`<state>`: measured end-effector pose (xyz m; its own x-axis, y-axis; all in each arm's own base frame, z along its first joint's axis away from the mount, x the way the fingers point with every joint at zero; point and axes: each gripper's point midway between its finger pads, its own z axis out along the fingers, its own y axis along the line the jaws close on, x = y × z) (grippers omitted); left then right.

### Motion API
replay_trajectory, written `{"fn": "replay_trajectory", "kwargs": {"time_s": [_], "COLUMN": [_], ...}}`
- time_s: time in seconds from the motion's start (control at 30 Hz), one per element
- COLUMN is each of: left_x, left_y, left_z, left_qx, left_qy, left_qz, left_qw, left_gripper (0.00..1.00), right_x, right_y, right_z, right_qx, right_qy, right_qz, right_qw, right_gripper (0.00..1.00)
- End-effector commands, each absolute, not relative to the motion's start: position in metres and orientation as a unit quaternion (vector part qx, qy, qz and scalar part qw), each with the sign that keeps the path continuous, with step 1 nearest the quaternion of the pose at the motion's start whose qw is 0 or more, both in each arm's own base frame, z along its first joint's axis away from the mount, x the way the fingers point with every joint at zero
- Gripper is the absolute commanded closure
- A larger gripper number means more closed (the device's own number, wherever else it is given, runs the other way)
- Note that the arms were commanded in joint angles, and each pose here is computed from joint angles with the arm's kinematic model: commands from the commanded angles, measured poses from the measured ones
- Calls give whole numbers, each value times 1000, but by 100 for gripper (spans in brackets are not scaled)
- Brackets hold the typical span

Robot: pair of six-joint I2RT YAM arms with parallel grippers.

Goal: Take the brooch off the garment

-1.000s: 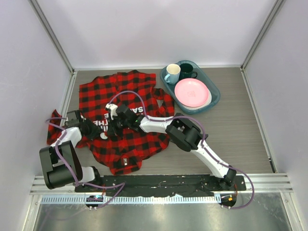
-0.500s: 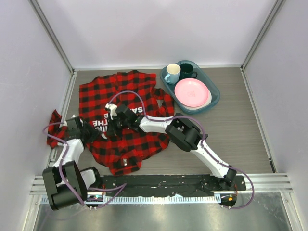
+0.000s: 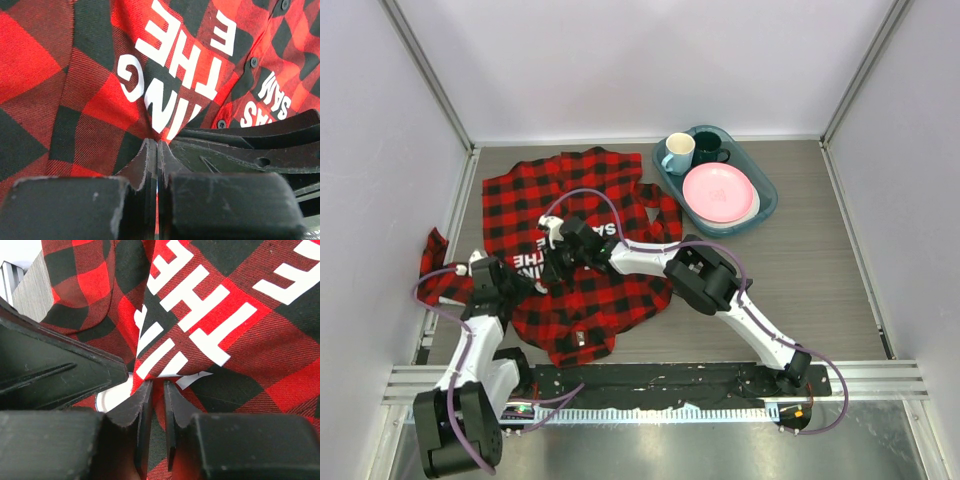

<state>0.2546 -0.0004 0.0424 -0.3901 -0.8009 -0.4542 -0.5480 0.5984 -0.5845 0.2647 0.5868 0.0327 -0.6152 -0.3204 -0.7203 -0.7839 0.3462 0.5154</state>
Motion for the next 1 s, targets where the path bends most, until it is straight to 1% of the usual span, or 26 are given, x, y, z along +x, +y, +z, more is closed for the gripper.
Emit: {"fn": "replay_trajectory", "kwargs": {"time_s": [0.0, 0.07, 0.17, 0.3, 0.47, 0.6, 0.67, 0.7, 0.9, 0.97], "left_x": [252, 253, 251, 250, 255, 256, 257, 257, 258, 257], "left_y": [4, 7, 10, 10, 9, 8, 6, 6, 3, 4], "left_z": [42, 51, 52, 46, 43, 43, 44, 44, 46, 47], "left_qx": [-442, -443, -446, -450, -445, -436, -431, -432, -423, -424], "left_qy": [789, 776, 770, 771, 779, 784, 786, 786, 787, 786], "left_qz": [-160, -162, -154, -151, -148, -142, -141, -142, -147, -148], "left_qw": [396, 418, 429, 424, 415, 418, 419, 419, 424, 425], "left_gripper": [100, 100, 100, 100, 100, 100, 100, 100, 100, 100], "right_x": [269, 272, 275, 276, 273, 266, 263, 264, 256, 261], "right_y": [593, 590, 583, 576, 571, 572, 572, 577, 582, 584], "right_z": [61, 58, 51, 47, 48, 52, 50, 56, 57, 56], "right_qx": [-372, -381, -398, -408, -424, -440, -448, -450, -465, -444], "right_qy": [763, 764, 771, 774, 764, 753, 750, 740, 727, 741], "right_qz": [441, 424, 394, 374, 359, 364, 362, 366, 369, 369], "right_qw": [291, 301, 303, 308, 326, 327, 327, 340, 345, 344], "right_gripper": [78, 77, 76, 77, 81, 89, 91, 92, 94, 93]}}
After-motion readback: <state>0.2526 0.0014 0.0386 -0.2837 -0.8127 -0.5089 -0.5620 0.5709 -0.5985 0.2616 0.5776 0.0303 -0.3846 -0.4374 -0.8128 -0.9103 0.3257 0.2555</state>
